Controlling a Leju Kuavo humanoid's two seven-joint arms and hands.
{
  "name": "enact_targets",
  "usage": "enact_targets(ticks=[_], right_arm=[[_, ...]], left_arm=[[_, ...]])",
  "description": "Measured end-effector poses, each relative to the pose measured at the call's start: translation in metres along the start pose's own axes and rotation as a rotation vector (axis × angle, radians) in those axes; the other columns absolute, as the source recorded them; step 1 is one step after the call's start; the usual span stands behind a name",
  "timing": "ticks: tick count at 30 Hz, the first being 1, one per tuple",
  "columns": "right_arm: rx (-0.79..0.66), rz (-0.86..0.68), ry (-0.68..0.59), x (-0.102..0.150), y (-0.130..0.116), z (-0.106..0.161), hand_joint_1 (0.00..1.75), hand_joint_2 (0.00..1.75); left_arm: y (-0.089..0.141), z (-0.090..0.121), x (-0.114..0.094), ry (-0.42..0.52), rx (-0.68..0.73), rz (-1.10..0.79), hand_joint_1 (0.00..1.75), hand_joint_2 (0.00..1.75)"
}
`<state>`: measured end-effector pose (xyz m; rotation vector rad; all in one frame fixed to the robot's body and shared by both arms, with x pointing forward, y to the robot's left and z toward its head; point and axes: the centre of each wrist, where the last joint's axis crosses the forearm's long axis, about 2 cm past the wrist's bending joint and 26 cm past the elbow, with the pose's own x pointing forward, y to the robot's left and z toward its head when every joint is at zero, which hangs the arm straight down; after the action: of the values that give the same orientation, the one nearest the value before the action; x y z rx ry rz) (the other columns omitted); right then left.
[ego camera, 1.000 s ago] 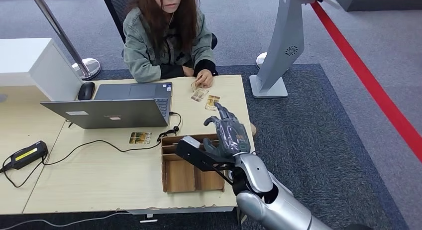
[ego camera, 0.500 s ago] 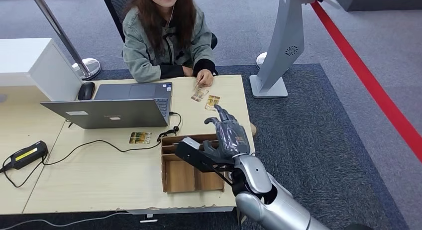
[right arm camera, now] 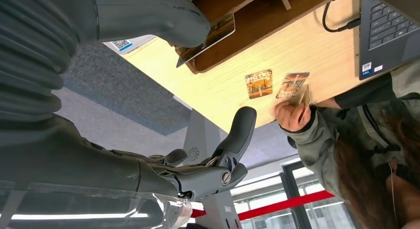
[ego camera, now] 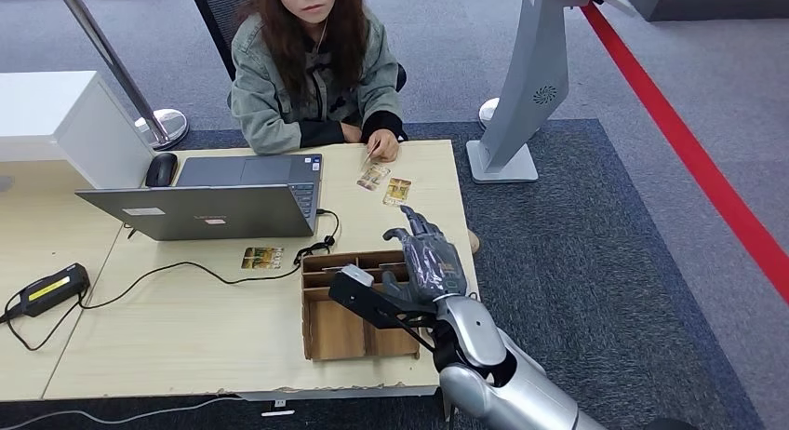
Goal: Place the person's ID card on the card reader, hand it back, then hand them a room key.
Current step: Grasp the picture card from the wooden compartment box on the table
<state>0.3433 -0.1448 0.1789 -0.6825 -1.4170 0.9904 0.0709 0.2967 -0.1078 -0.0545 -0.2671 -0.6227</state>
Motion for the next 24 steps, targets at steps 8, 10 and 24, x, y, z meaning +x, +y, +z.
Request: enact_targets(ticks=[8,10,24], right_arm=[[0.012,0.010,0.014,-0.003,0.005,-0.001,0.62,1.75],[0.015,0.012,0.017,-0.004,0.006,-0.001,0.58,1.75],[0.022,0.044,0.050,-0.012,0.015,-0.004,0.47,1.75]], left_arm=[[0.000,0.000,0.000,0.000,0.000,-0.007,0.00,1.75],[0.000,0.000,0.000,0.000,0.000,-0.009,0.00,1.75],[0.001,0.000,0.002,-0.003,0.001,-0.020,0.00,1.75]])
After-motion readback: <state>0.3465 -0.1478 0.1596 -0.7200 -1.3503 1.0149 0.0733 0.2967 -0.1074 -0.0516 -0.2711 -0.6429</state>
